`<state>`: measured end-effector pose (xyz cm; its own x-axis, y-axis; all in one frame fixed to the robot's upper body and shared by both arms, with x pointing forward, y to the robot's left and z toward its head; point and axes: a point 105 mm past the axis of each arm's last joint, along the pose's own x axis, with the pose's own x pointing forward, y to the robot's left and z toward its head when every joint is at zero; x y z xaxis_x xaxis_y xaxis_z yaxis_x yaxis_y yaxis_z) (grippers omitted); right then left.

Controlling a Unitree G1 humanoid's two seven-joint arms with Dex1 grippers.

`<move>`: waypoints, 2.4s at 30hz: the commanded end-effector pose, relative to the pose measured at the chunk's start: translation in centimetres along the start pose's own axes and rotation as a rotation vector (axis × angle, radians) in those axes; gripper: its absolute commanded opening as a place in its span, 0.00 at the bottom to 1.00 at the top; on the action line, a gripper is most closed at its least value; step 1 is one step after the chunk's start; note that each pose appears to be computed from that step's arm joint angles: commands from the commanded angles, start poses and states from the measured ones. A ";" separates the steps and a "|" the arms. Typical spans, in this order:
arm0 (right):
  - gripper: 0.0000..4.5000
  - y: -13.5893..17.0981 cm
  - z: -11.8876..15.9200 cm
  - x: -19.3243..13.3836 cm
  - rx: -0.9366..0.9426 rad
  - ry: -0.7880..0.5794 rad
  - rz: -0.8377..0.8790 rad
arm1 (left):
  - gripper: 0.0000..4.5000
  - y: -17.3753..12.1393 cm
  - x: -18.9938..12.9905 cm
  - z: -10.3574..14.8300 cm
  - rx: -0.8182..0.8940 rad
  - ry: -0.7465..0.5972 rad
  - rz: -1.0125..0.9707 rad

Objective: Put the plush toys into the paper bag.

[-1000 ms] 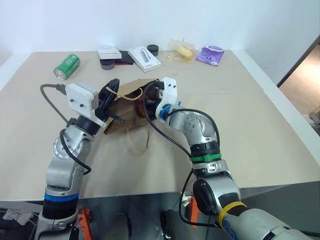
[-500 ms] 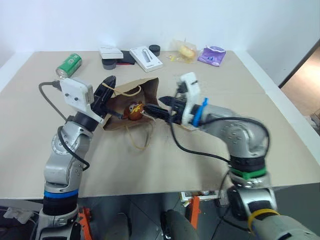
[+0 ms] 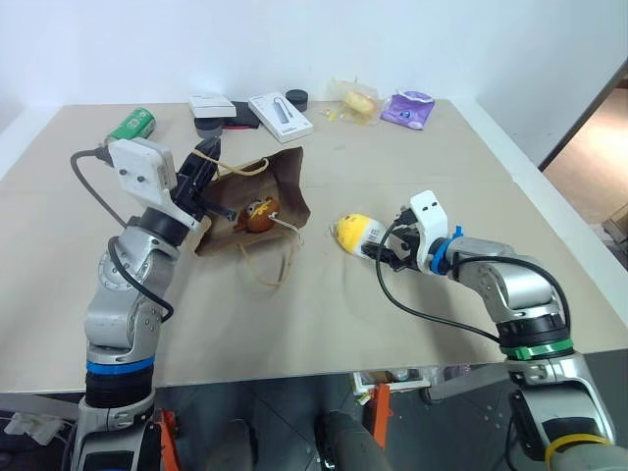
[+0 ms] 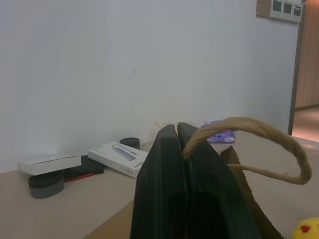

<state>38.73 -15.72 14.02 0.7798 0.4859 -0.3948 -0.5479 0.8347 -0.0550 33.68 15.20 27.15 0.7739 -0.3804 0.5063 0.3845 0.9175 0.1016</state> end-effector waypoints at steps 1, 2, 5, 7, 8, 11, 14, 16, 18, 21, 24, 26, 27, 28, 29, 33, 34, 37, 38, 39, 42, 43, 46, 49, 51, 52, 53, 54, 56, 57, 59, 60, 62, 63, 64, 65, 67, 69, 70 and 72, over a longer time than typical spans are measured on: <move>0.60 -0.6 1.6 -0.4 -0.009 -0.059 -0.022 | 0.00 0.2 0.2 1.3 0.007 -0.042 -0.002; 0.49 -0.6 1.9 -0.5 0.004 -0.075 -0.014 | 0.00 0.2 0.2 1.2 0.007 -0.041 -0.002; 0.19 0.4 4.1 -1.6 0.015 -0.195 0.066 | 0.00 0.3 0.1 1.2 0.005 -0.038 0.000; 0.02 2.4 6.7 -3.3 -0.008 -0.339 0.203 | 0.00 0.3 0.1 1.1 0.003 -0.036 0.002; 0.02 3.5 7.7 -4.2 -0.004 -0.384 0.274 | 0.00 0.4 0.1 1.1 0.002 -0.034 0.002; 0.02 6.9 8.8 -5.5 -0.051 -0.391 0.420 | 0.00 0.3 0.1 1.0 -0.002 -0.030 0.002; 0.02 9.4 8.8 -4.9 -0.080 -0.346 0.463 | 0.00 0.3 0.2 0.9 -0.005 -0.028 0.002; 0.02 10.7 9.1 -3.9 -0.072 -0.332 0.470 | 0.00 0.4 0.2 0.9 -0.007 -0.028 0.004; 0.02 11.4 9.4 -2.4 -0.040 -0.316 0.450 | 0.00 0.4 0.3 0.9 -0.008 -0.030 0.006; 0.02 11.8 9.6 0.1 -0.016 -0.282 0.377 | 0.00 0.3 0.3 1.0 -0.009 -0.032 0.006; 0.02 12.3 10.9 2.4 0.019 -0.294 0.309 | 0.00 0.3 0.3 1.0 -0.010 -0.032 0.004; 0.02 12.9 11.8 3.7 0.054 -0.309 0.277 | 0.00 0.2 0.3 1.1 -0.010 -0.034 0.005; 0.02 13.1 12.2 4.4 0.070 -0.314 0.258 | 0.00 0.2 0.3 1.1 -0.011 -0.035 0.005; 0.02 13.3 12.5 4.9 0.082 -0.319 0.243 | 0.00 0.2 0.3 1.1 -0.011 -0.035 0.005; 0.02 13.5 12.8 5.4 0.093 -0.325 0.224 | 0.00 0.1 0.3 1.1 -0.012 -0.035 0.005; 0.02 13.6 13.2 6.9 0.127 -0.343 0.151 | 0.00 -0.1 0.3 1.1 -0.018 -0.035 0.005; 0.02 13.7 13.3 7.1 0.132 -0.345 0.143 | 0.00 -0.1 0.3 1.1 -0.019 -0.035 0.005; 0.02 13.9 13.6 7.5 0.138 -0.362 0.115 | 0.00 -0.1 0.2 1.1 -0.024 -0.034 0.010; 0.02 14.0 13.6 7.6 0.134 -0.365 0.113 | 0.00 -0.1 0.2 1.1 -0.025 -0.033 0.011; 0.02 14.2 13.6 7.6 0.127 -0.368 0.116 | 0.00 -0.1 0.2 1.1 -0.026 -0.033 0.013; 0.25 14.7 13.5 7.3 0.101 -0.372 0.148 | 0.00 0.0 0.2 1.1 -0.037 -0.032 0.026; 0.37 14.9 13.5 7.1 0.095 -0.379 0.170 | 0.00 0.1 0.2 1.0 -0.043 -0.031 0.031; 0.72 14.8 13.7 5.9 0.068 -0.399 0.221 | 0.00 0.1 0.3 1.1 -0.061 -0.029 0.034; 0.95 14.2 13.6 4.8 0.047 -0.408 0.236 | 0.00 0.0 0.5 1.1 -0.081 -0.028 0.033; 0.99 14.0 13.2 3.7 0.023 -0.418 0.271 | 0.00 0.2 0.8 1.1 -0.096 -0.027 0.036; 0.99 13.8 13.0 3.2 0.009 -0.425 0.280 | 0.00 0.3 0.8 1.2 -0.101 -0.026 0.039; 0.99 13.7 12.9 2.7 -0.008 -0.435 0.288 | 0.00 0.4 0.9 1.2 -0.105 -0.026 0.042; 0.99 13.6 12.7 1.9 -0.043 -0.458 0.308 | 0.00 0.5 0.9 1.2 -0.115 -0.024 0.046; 0.99 13.5 12.2 0.5 -0.164 -0.509 0.333 | 0.00 0.7 1.1 1.2 -0.127 -0.021 0.052; 0.99 13.3 11.4 -0.2 -0.288 -0.531 0.327 | 0.00 0.8 1.2 1.2 -0.135 -0.020 0.055; 0.99 12.9 9.5 -0.8 -0.486 -0.541 0.310 | 0.00 0.9 1.3 1.2 -0.143 -0.016 0.056; 0.99 12.7 8.3 -0.9 -0.575 -0.535 0.298 | 0.00 0.9 1.3 1.1 -0.146 -0.014 0.056; 0.99 12.3 6.2 -0.9 -0.744 -0.541 0.274 | 0.00 1.0 1.4 1.0 -0.152 -0.009 0.054; 0.99 12.2 5.4 -0.9 -0.854 -0.551 0.251 | 0.00 1.0 1.4 1.0 -0.155 -0.008 0.055; 0.99 12.1 4.6 -0.8 -0.953 -0.556 0.238 | 0.00 1.0 1.5 1.0 -0.159 -0.007 0.056; 0.99 12.1 3.7 -0.6 -1.074 -0.560 0.224 | 0.00 1.1 1.5 1.0 -0.164 -0.005 0.057; 0.99 12.2 2.6 -0.4 -1.249 -0.592 0.203 | 0.00 1.1 1.5 0.9 -0.173 -0.002 0.061; 0.99 12.4 1.8 -0.1 -1.373 -0.630 0.188 | 0.00 1.2 1.6 0.8 -0.182 0.000 0.066; 0.99 12.6 1.6 0.0 -1.403 -0.659 0.178 | 0.00 1.2 1.6 0.8 -0.185 0.001 0.067; 0.99 13.2 1.9 0.3 -1.431 -0.720 0.154 | 0.00 1.3 1.6 0.8 -0.189 0.003 0.069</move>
<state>32.65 -5.10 13.36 0.4844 0.8699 -0.0927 -0.2340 0.0267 -0.9719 35.34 15.53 27.32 0.8217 -0.3337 0.4619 0.4212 0.9016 -0.0979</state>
